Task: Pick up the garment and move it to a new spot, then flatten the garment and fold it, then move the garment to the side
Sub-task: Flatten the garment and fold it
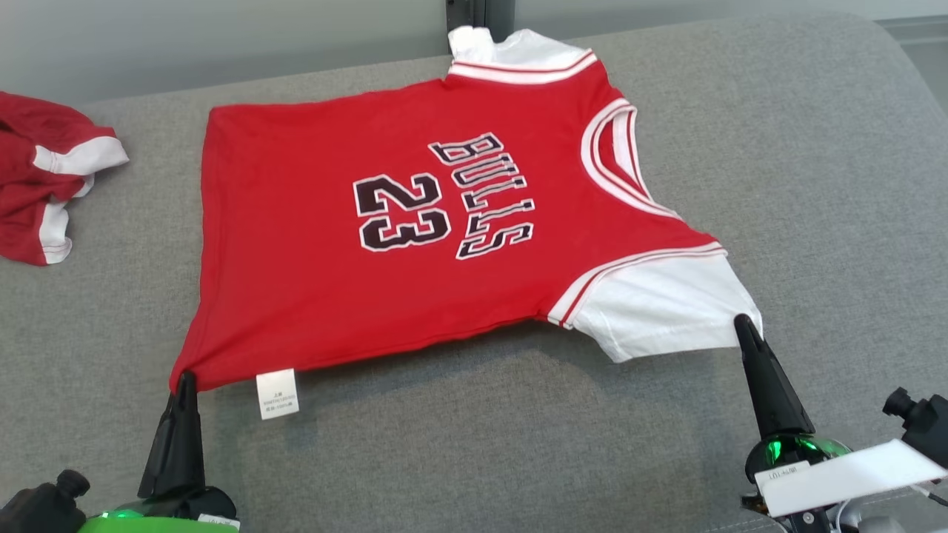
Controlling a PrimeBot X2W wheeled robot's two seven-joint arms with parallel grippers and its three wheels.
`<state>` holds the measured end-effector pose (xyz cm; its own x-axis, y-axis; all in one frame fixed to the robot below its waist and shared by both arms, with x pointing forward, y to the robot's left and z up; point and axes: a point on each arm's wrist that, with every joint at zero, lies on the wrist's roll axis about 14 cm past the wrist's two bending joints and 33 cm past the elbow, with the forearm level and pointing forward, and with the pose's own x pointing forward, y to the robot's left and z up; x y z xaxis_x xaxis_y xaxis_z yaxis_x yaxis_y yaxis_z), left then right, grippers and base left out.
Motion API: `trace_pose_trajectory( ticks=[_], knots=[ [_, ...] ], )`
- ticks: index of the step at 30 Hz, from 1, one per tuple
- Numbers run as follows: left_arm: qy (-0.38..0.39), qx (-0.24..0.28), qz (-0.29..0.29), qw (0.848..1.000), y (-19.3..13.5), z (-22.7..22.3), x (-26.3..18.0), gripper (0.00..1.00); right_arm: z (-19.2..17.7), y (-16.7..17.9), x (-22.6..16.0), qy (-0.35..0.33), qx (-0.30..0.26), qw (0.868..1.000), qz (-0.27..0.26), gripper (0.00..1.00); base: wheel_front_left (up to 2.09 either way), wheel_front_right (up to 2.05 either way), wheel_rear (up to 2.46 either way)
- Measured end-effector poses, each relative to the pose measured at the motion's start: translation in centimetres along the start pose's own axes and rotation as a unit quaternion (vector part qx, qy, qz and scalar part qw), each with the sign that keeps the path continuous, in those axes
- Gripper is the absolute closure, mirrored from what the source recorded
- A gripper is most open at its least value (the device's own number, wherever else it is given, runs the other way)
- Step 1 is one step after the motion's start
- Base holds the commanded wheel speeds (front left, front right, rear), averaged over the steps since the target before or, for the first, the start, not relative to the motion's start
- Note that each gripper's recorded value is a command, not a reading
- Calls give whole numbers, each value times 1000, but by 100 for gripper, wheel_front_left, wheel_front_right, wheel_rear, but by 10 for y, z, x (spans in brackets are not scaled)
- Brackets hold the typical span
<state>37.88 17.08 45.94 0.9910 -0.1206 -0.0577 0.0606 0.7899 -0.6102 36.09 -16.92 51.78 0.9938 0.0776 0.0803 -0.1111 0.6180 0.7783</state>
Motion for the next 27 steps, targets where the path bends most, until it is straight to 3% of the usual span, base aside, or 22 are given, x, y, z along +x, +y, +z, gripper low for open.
trace_pose_trajectory(
  ticks=[7,13,14,27],
  knots=[
    [-41,0,-18,999,-17,25,-21,100,10,14,-24,-1,-4,1000,10,100,0,0,0],
    [-5,-2,-20,1000,-20,9,-40,100,-1,2,-44,27,-3,999,-20,100,0,0,0],
    [1,-21,-7,1000,-15,5,-48,100,-15,0,-54,48,8,998,-32,100,0,0,0],
    [20,-51,28,998,-2,-22,-50,100,-38,-16,-51,71,9,996,-57,100,0,0,0]
  ],
)
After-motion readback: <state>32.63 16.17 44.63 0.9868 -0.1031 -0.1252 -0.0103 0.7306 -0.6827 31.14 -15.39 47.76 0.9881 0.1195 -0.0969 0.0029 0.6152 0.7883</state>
